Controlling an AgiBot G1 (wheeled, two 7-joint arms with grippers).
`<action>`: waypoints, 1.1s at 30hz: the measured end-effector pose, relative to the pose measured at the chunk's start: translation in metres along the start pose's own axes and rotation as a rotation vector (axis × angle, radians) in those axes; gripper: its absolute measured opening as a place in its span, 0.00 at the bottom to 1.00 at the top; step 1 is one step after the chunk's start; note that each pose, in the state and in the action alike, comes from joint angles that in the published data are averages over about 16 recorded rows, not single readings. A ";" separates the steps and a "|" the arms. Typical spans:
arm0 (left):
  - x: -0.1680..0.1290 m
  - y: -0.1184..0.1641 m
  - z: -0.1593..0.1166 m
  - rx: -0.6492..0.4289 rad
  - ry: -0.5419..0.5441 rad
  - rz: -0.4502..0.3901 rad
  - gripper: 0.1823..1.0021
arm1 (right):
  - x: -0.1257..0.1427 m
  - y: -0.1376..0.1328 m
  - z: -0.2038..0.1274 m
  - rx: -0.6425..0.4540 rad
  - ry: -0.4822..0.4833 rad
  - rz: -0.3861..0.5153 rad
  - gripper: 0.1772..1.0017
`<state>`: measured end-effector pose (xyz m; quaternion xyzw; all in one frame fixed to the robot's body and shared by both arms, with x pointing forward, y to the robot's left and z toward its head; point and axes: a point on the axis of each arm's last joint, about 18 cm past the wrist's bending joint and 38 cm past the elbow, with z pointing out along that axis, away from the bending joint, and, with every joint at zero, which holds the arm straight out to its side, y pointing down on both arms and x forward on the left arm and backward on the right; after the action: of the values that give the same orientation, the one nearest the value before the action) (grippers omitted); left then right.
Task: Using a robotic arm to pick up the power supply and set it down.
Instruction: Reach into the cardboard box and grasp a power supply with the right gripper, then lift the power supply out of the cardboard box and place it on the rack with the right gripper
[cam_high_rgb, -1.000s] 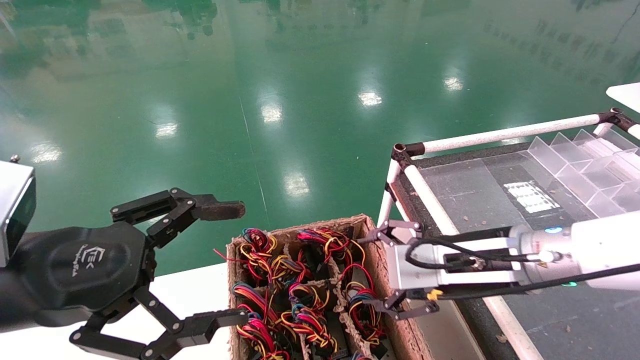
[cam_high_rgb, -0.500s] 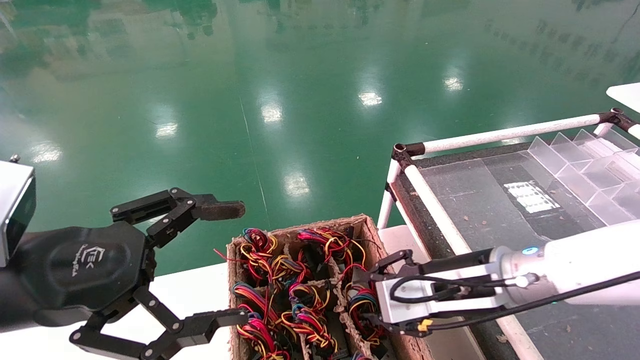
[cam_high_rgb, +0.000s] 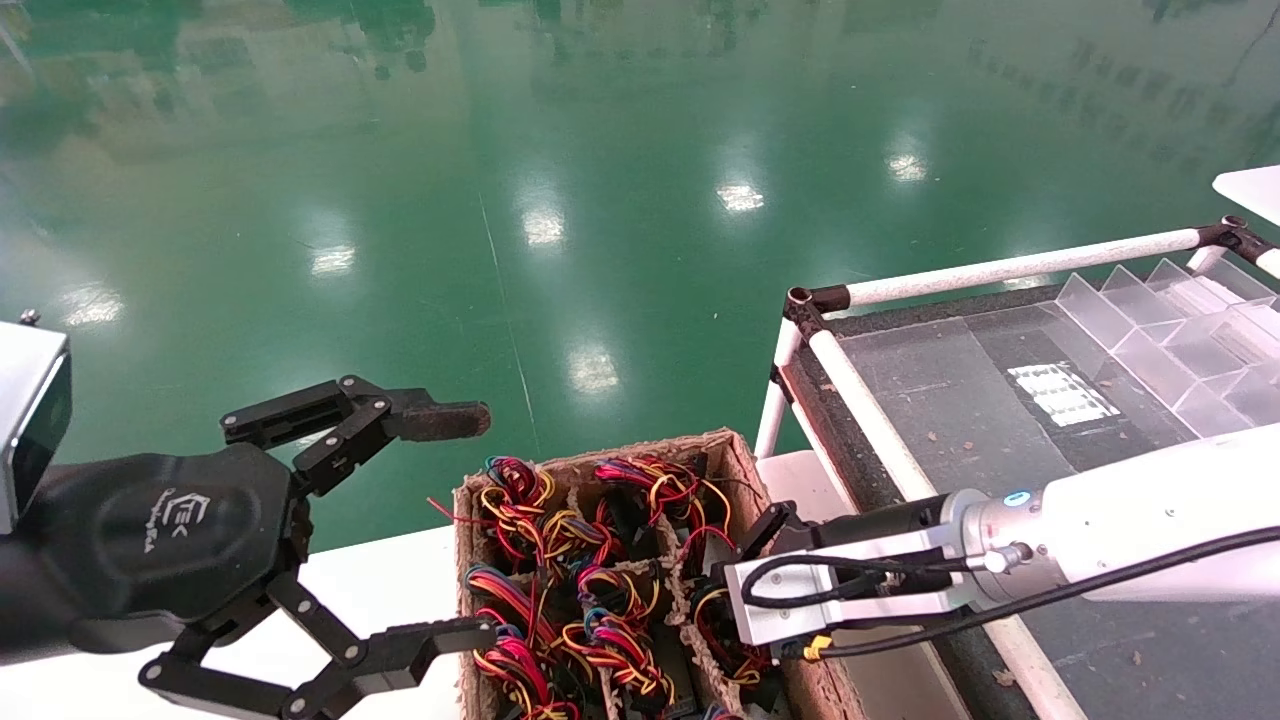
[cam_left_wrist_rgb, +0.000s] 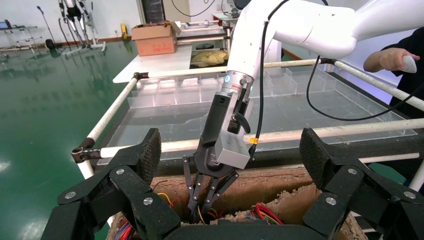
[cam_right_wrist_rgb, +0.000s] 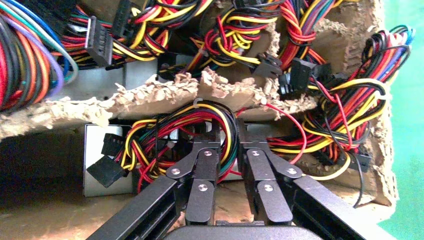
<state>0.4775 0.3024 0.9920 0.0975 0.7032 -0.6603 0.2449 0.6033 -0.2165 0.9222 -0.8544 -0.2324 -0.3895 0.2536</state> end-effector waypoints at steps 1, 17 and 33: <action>0.000 0.000 0.000 0.000 0.000 0.000 1.00 | 0.000 0.000 -0.001 0.002 0.002 0.000 0.14; 0.000 0.000 0.000 0.000 0.000 0.000 1.00 | 0.003 0.007 -0.050 0.128 0.146 0.042 0.06; 0.000 0.000 0.000 0.000 0.000 0.000 1.00 | 0.020 0.010 -0.159 0.376 0.581 0.124 0.06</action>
<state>0.4775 0.3024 0.9920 0.0975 0.7032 -0.6603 0.2449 0.5337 -0.3176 1.0253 -0.6586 -0.1657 -0.5507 0.4853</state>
